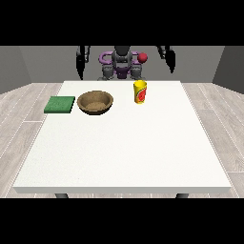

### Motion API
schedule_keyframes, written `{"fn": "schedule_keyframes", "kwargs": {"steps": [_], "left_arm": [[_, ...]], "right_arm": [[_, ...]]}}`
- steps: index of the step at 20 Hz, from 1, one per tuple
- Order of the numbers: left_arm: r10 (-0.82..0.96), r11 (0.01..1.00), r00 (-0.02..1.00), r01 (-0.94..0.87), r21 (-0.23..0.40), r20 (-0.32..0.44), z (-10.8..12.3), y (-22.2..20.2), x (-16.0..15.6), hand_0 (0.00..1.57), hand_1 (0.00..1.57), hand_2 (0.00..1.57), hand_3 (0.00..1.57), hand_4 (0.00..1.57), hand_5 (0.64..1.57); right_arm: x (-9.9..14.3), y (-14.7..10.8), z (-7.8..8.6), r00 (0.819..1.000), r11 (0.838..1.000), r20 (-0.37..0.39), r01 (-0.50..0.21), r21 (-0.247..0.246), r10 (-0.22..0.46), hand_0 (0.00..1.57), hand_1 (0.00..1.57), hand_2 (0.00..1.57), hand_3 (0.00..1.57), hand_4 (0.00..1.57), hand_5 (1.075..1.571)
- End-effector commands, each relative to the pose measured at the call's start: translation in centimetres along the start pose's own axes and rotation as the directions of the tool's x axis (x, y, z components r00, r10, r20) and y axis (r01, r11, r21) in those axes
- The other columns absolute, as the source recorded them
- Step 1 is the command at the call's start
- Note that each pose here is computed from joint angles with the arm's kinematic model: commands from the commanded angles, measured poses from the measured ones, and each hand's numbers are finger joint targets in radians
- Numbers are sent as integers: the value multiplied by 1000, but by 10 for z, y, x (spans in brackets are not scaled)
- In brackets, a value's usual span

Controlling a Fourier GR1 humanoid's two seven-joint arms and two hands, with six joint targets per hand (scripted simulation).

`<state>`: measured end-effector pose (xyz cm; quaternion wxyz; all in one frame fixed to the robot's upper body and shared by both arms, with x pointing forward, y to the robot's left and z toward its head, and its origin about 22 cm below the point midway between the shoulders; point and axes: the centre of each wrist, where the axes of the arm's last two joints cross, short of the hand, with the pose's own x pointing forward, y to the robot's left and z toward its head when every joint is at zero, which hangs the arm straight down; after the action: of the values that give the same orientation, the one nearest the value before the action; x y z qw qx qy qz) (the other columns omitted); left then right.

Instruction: Pick the cup and pour the ball into the bowl, then pick the bowl and place it on the pad

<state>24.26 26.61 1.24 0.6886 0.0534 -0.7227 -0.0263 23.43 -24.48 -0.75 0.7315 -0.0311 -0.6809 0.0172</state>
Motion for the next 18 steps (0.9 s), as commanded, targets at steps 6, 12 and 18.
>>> {"fn": "schedule_keyframes", "kwargs": {"steps": [6,12,18], "left_arm": [[-36,999,999,36,-21,15,-4,11,33,0,0,0,0,0,1562],[227,971,937,-239,-11,-265,42,-40,33,0,0,0,0,0,1555],[216,974,965,-225,-40,-147,74,-52,63,0,0,0,0,0,1551]], "right_arm": [[40,-6,-4,998,1000,67,-23,15,22,0,0,0,0,583,1570],[33,-9,49,966,981,-175,194,-1,-191,0,0,0,0,526,1569],[58,-14,70,981,982,-57,183,-37,-185,0,0,0,0,504,1570]]}}
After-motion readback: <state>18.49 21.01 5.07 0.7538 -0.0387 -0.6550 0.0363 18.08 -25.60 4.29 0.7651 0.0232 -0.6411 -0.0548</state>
